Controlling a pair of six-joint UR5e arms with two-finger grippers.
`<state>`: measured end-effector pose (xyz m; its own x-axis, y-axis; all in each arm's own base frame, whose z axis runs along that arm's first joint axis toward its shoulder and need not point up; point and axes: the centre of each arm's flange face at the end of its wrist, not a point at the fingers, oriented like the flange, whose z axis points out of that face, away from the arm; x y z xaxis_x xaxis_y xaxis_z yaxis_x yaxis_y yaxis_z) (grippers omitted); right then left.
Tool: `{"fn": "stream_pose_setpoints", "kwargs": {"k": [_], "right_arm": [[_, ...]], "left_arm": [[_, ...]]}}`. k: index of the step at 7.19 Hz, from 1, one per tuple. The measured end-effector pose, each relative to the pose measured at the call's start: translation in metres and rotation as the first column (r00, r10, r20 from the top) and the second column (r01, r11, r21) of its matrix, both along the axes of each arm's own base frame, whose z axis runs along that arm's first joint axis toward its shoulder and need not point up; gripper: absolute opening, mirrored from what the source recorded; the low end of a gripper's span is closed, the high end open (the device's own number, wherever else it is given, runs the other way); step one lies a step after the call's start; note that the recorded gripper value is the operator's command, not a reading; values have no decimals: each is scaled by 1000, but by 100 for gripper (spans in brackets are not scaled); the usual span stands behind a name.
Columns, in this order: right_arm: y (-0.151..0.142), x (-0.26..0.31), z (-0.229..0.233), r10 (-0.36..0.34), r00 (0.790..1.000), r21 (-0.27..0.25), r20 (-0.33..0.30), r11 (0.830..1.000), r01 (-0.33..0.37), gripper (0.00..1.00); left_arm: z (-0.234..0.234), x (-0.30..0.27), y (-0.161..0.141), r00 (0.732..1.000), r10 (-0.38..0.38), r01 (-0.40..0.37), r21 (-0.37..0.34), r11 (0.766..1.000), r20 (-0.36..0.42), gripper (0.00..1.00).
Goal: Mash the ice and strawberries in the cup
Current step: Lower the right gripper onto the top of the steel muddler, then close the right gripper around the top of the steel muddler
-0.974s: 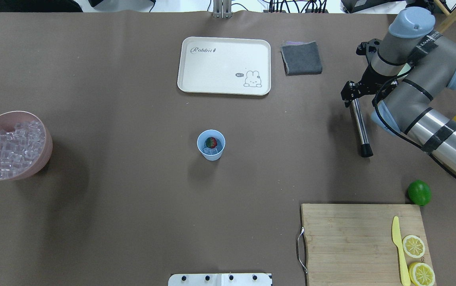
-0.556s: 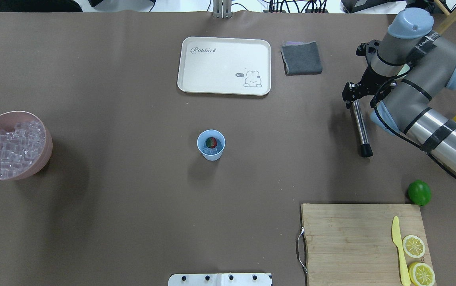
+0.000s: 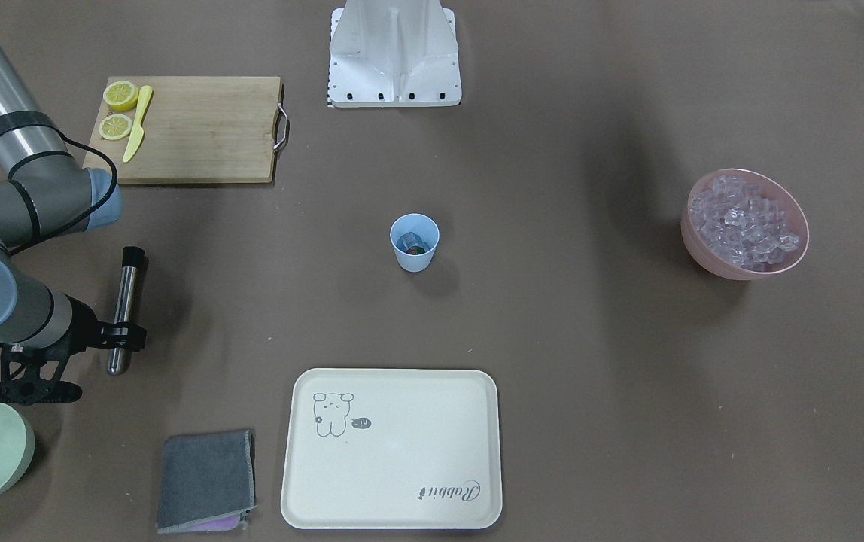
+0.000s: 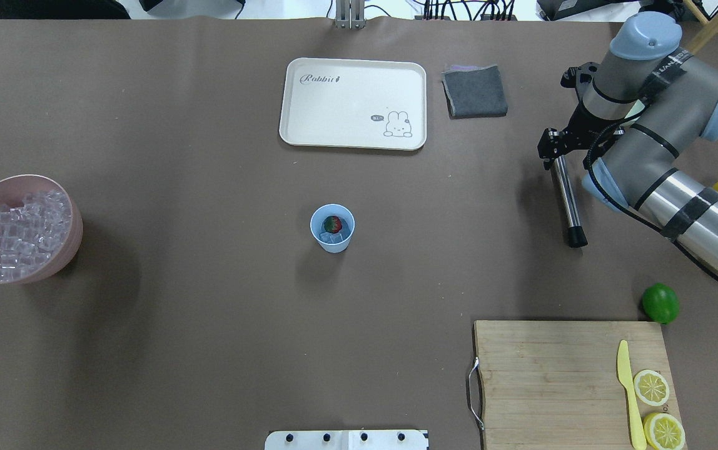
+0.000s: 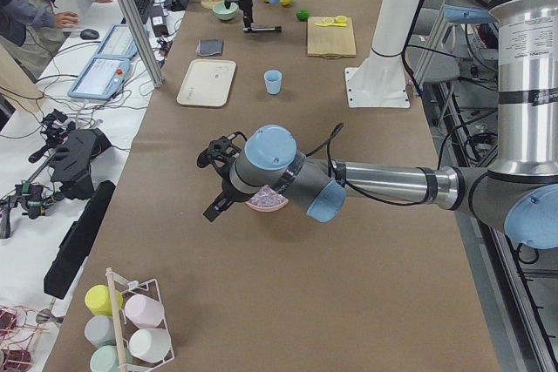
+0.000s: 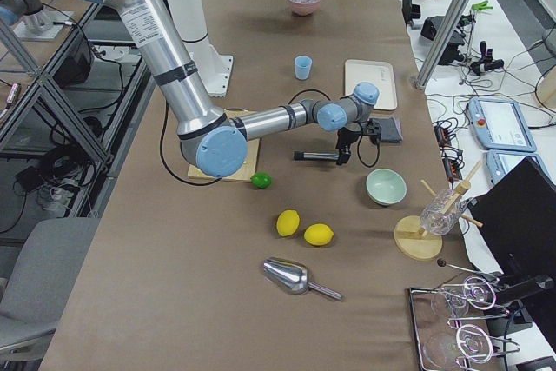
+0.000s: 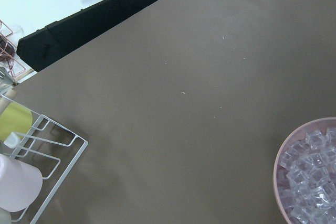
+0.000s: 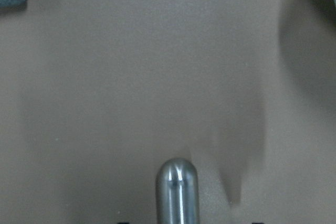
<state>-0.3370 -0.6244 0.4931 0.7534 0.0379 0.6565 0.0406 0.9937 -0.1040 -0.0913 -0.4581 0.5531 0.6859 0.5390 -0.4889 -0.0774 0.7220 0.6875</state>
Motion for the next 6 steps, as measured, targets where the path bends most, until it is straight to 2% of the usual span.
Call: {"fn": "stream_pose_setpoints", "kwargs": {"k": [1,3,4,6], "right_arm": [[0,-1,0,11,1000,-8,-2,1000,-11,75],[1,-4,-1,15,1000,-12,-6,1000,-15,80],[3,-8,0,10,1000,-13,-7,1000,-10,79],[6,-12,0,3,1000,-14,-7,1000,-3,19]], "left_arm": [[2,0,1,1000,-1,1,-4,1000,1,97],[5,0,1,1000,-1,1,-9,1000,1,97],[6,0,1,1000,-4,4,-11,1000,5,97],[6,-1,0,1000,-12,12,-9,1000,16,97]]}}
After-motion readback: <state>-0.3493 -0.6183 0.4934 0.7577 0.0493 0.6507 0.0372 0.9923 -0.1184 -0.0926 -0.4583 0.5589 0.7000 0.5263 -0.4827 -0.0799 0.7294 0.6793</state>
